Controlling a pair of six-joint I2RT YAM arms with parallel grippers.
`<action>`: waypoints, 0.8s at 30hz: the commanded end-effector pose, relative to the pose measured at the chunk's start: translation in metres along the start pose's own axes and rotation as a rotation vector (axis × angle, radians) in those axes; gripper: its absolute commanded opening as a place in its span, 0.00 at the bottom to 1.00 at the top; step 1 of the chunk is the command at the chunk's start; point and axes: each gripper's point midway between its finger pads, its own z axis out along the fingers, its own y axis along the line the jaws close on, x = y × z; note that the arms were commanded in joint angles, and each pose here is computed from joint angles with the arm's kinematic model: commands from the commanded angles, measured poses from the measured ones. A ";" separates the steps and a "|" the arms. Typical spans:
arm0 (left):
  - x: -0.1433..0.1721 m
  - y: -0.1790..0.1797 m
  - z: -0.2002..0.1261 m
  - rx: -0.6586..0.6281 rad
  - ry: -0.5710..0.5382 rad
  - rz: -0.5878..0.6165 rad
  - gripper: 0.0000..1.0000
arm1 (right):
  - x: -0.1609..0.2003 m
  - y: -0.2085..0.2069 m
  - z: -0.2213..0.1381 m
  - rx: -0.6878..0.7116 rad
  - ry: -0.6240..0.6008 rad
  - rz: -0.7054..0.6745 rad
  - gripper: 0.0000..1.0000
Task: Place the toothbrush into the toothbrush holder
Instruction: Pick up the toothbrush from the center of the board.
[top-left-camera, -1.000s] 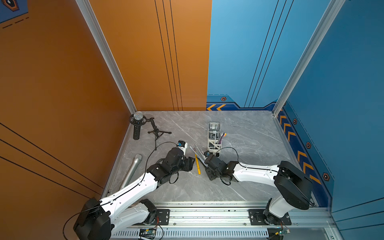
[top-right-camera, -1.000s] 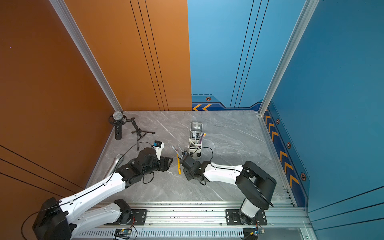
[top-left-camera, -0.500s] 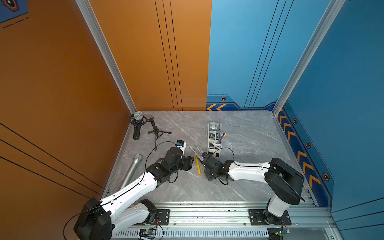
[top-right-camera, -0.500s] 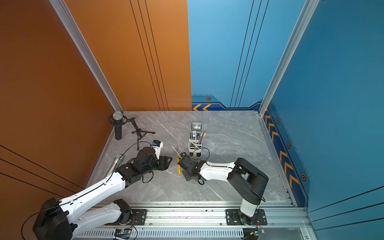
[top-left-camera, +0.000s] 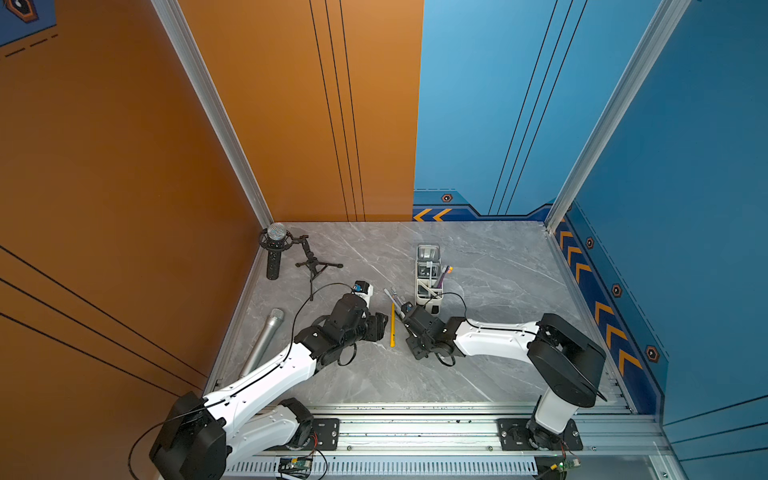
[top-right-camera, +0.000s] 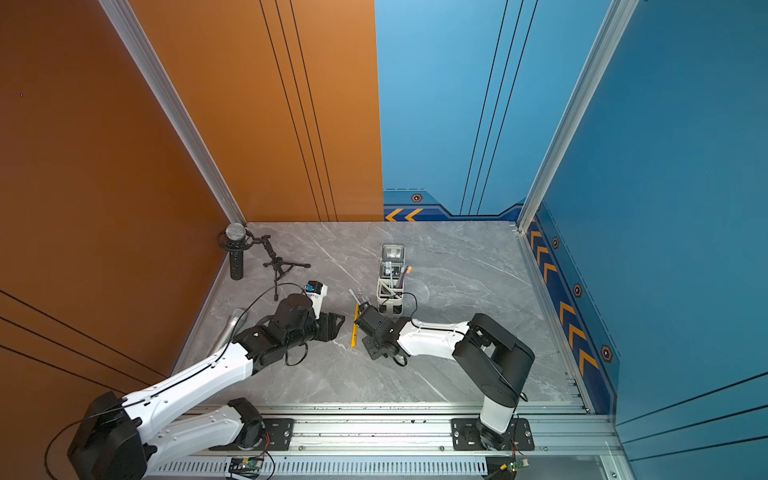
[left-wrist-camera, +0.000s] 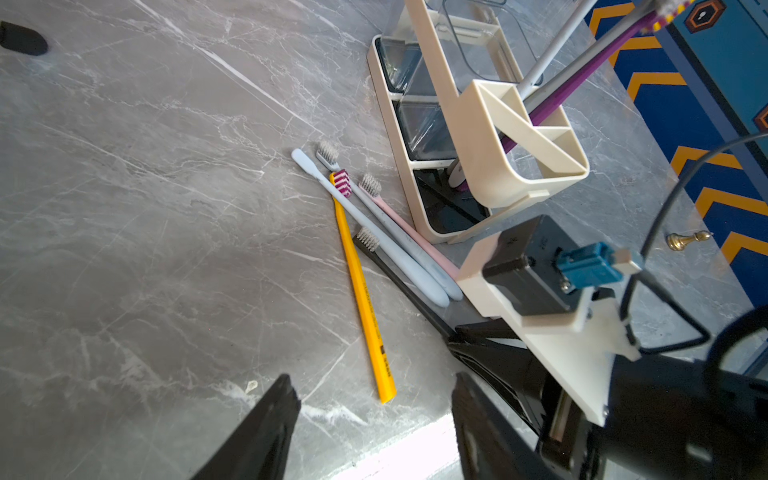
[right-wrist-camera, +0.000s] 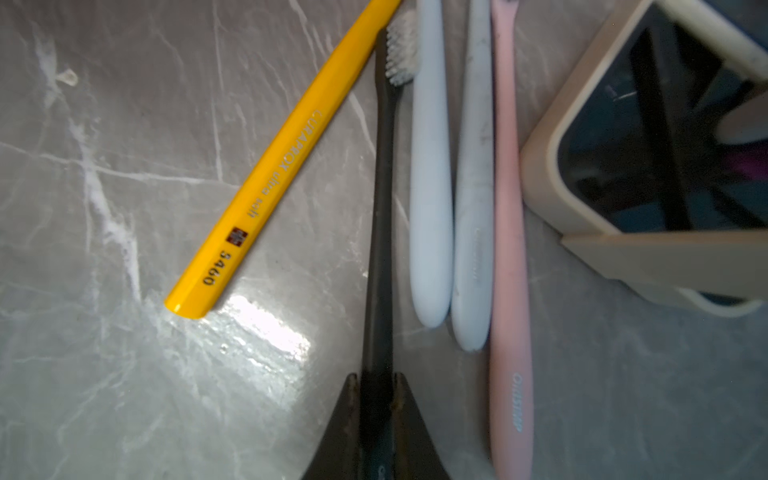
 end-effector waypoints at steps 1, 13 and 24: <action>0.006 0.005 0.003 -0.008 0.024 -0.008 0.63 | 0.018 -0.001 0.008 -0.010 0.086 -0.015 0.04; 0.005 -0.002 0.005 0.019 0.041 -0.023 0.63 | -0.007 0.009 -0.021 -0.088 0.003 0.031 0.00; 0.008 -0.011 0.018 0.053 0.089 -0.036 0.63 | -0.018 0.005 -0.043 -0.093 -0.060 0.056 0.00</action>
